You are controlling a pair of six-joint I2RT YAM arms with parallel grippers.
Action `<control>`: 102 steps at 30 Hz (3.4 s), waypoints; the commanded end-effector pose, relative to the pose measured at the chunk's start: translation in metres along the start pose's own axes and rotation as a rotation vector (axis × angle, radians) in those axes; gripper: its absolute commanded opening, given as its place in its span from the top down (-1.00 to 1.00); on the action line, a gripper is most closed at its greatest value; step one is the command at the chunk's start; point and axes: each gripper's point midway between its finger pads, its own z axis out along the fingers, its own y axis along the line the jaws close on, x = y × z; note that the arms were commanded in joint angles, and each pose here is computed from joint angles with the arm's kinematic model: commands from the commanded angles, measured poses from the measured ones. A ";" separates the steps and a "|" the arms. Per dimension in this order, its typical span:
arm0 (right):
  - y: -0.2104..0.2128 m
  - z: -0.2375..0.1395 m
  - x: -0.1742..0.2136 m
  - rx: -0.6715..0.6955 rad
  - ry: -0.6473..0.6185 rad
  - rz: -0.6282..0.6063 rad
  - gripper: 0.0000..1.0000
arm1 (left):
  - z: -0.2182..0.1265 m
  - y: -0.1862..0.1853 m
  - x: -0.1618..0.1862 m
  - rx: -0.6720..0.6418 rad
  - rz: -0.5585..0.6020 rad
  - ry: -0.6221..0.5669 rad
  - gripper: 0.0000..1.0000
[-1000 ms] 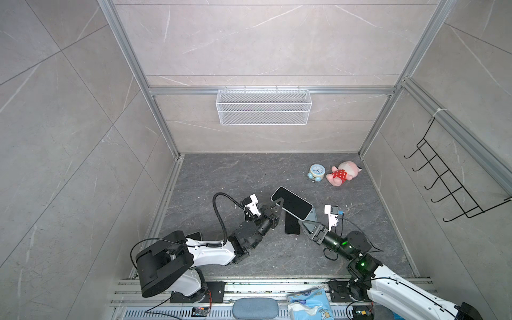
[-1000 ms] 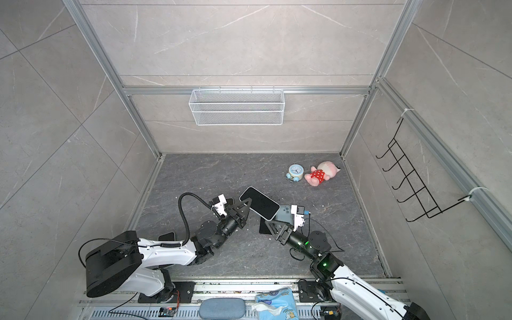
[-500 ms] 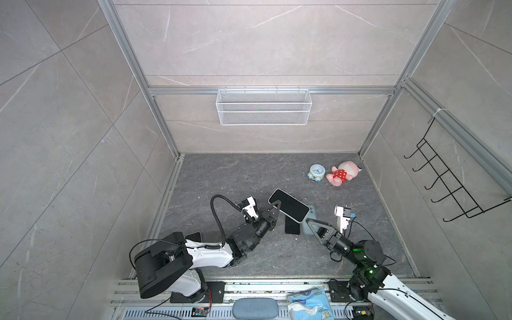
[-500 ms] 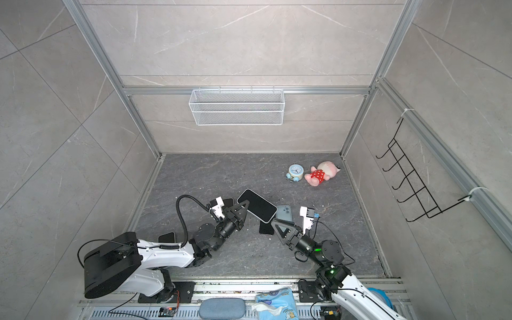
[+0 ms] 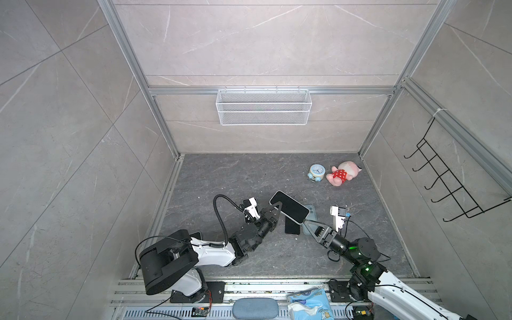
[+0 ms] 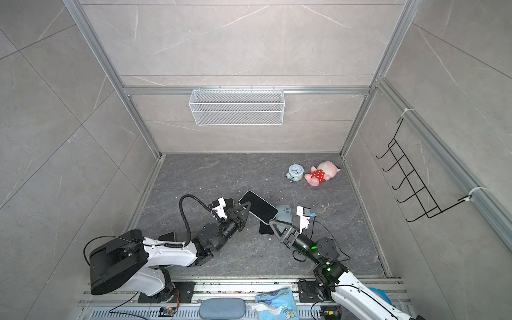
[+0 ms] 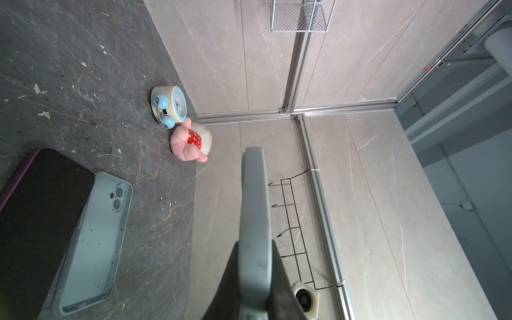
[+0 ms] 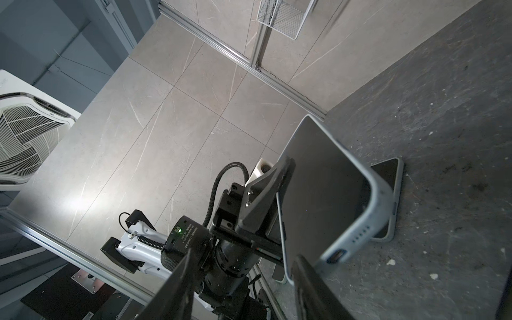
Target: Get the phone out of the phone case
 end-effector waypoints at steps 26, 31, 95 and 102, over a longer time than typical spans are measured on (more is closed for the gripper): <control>-0.015 -0.012 0.014 0.023 0.029 0.069 -0.11 | 0.008 -0.047 0.001 0.157 -0.053 -0.011 1.00; -0.018 -0.009 0.016 0.023 0.036 0.077 -0.08 | 0.009 -0.047 0.004 0.163 -0.054 -0.003 1.00; -0.026 0.054 0.000 -0.008 0.045 -0.684 1.00 | 0.007 -0.075 -0.035 -0.013 -0.139 0.042 1.00; -0.043 0.031 0.008 0.061 0.045 -0.587 0.58 | -0.002 -0.089 -0.060 0.027 -0.129 0.024 1.00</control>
